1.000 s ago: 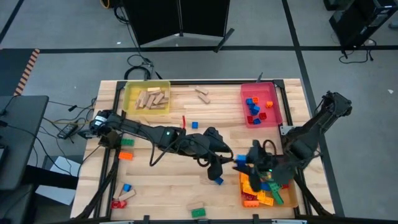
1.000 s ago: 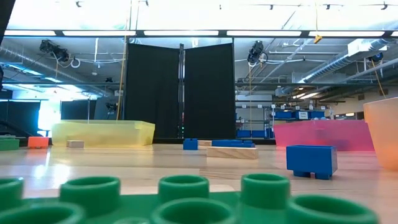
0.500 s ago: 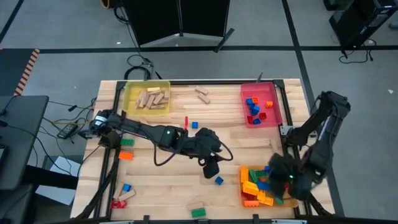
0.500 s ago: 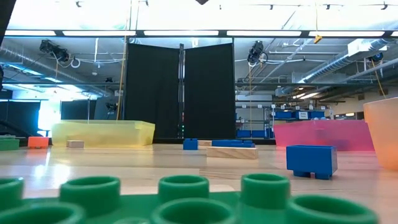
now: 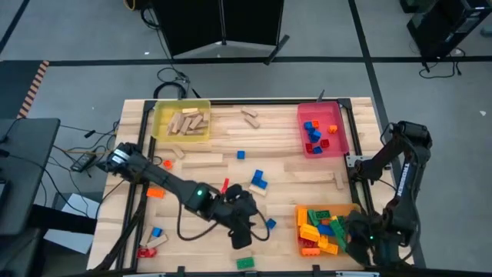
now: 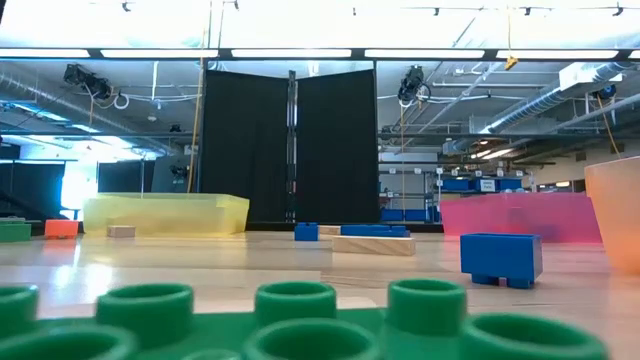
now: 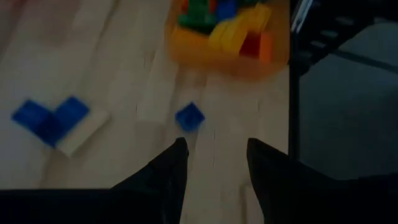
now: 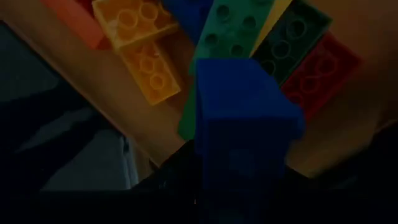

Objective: Sort blocks by size

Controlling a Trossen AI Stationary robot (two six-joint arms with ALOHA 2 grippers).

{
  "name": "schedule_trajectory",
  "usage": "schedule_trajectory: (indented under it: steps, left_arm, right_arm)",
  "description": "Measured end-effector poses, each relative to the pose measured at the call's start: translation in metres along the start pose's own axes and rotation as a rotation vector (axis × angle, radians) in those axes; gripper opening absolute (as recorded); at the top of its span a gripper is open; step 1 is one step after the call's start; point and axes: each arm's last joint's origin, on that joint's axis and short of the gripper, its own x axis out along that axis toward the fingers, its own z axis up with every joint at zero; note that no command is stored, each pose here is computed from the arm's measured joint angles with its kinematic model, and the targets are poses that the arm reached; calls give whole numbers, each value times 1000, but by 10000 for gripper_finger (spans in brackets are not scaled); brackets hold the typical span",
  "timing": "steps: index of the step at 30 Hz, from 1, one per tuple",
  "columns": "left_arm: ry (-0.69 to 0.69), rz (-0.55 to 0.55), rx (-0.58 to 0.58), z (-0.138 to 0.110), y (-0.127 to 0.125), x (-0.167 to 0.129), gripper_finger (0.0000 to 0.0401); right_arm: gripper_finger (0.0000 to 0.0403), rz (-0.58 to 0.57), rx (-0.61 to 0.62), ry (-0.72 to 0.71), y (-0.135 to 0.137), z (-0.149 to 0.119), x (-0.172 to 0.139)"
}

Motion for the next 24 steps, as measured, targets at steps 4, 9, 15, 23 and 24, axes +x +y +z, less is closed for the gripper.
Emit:
schedule_trajectory:
  steps: [4, 9, 15, 23, 24]
  left_arm:
    - [76, 34, -19, -19, -2, 4, 172]
    - [204, 25, -30, -44, -1, 16, 172]
    - [281, -9, 0, -73, -4, 26, 172]
    - [164, -157, 109, -96, -23, 39, 172]
    - [158, -162, 128, -99, -26, 41, 172]
  right_arm:
    - [154, 24, 3, -33, 4, -1, 10]
    - [211, 32, 3, -64, 5, 1, 12]
    - [258, 48, -19, -64, 6, 0, 11]
    - [278, 59, -17, -58, 7, 0, 11]
    - [277, 60, -17, -58, 7, 0, 11]
